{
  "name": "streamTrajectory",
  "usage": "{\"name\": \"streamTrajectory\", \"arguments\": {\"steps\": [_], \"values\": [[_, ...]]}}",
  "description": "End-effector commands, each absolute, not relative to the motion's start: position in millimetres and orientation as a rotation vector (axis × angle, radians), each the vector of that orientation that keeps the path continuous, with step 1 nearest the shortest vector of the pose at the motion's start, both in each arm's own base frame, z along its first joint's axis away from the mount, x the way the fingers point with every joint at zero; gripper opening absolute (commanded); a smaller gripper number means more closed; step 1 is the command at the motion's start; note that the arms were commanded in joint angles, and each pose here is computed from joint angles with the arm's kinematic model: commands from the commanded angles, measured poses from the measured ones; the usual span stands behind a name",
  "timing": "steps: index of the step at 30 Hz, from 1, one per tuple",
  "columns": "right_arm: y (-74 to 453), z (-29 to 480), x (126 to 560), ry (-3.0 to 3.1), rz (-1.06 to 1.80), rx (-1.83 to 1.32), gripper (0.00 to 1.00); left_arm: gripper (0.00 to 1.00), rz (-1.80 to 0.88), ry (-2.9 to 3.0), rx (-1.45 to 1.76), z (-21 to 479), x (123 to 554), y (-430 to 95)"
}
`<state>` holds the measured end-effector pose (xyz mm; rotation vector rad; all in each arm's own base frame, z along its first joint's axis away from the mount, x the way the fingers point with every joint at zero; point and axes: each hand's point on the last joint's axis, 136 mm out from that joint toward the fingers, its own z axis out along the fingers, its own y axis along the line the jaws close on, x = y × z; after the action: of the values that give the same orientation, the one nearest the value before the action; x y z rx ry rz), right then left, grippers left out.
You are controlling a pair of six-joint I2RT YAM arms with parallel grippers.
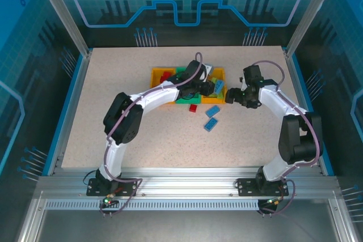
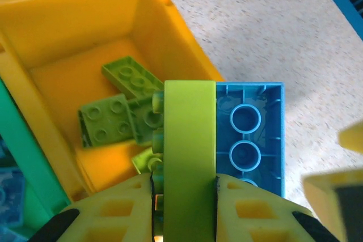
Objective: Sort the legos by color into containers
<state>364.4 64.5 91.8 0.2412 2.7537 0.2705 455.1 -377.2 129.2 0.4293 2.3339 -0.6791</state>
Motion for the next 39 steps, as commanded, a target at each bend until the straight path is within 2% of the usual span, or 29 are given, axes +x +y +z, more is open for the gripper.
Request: {"name": "streamTrajectory", "arguments": {"steps": [1, 6, 14, 19, 24, 39], "values": [[73.3, 89.8, 364.0, 2.754, 0.301, 0.235, 0.86, 0.18, -0.642, 2.356, 0.376, 126.9, 474.7, -371.4], [81.5, 94.9, 370.3, 2.715, 0.345, 0.233, 0.86, 0.18, -0.722, 2.307, 0.427, 135.7, 470.3, -381.3], [105.9, 125.4, 384.5, 2.578, 0.579, 0.266, 0.87, 0.19, -0.814, 2.247, 0.441, 145.0, 438.9, -375.9], [123.4, 135.6, 395.3, 2.523, 0.741, 0.300, 0.85, 0.18, -0.837, 2.252, 0.450, 141.5, 436.0, -379.3], [137.0, 140.3, 402.0, 2.489, 0.856, 0.317, 0.78, 0.18, -0.865, 2.223, 0.465, 150.1, 427.4, -384.8], [152.5, 132.3, 407.6, 2.499, 0.921, 0.339, 0.52, 0.19, -0.941, 2.172, 0.411, 165.4, 416.6, -388.7]]}}
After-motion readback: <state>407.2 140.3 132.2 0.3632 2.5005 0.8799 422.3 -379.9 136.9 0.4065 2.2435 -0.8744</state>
